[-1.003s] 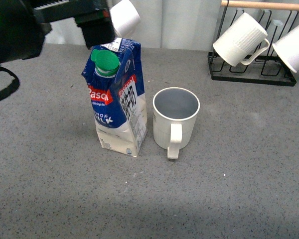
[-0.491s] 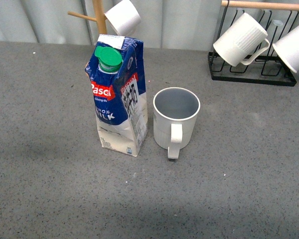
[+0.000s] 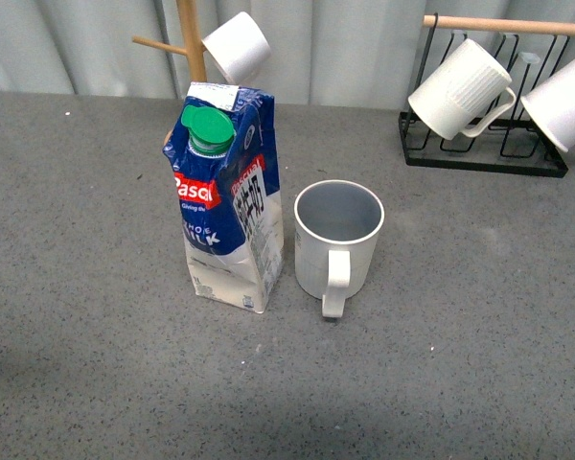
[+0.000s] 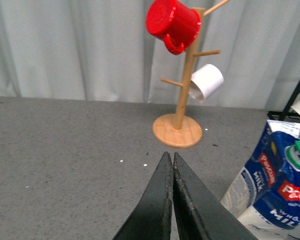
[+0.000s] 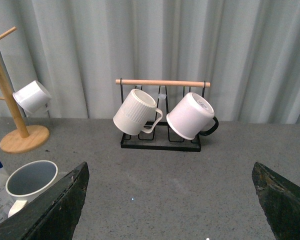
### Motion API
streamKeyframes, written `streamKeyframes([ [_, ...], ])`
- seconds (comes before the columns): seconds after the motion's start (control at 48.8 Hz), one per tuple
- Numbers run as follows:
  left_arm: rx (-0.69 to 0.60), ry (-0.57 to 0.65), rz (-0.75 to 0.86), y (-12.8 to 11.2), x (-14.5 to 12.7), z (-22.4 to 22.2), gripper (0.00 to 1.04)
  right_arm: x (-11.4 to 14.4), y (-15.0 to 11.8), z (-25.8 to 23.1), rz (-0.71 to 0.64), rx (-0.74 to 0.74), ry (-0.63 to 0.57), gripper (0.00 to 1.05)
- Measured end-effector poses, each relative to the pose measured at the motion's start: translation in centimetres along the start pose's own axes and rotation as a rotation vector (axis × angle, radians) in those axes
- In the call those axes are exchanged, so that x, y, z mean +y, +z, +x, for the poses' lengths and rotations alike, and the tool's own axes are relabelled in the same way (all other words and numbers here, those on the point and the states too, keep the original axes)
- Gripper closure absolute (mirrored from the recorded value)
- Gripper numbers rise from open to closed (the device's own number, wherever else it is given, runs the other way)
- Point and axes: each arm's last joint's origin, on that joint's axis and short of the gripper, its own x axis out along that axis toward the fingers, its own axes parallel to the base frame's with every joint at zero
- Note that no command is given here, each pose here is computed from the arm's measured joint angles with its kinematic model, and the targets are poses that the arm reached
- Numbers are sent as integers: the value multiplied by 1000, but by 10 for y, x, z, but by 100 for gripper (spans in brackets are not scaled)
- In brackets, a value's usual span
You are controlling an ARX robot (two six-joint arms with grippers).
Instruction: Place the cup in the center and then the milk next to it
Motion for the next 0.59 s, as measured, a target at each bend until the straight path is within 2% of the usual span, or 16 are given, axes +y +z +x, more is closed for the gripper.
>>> streamKeyframes([
  [0.594,-25,19,0,7,4,-34,101,0,0,0,0,0,0,9],
])
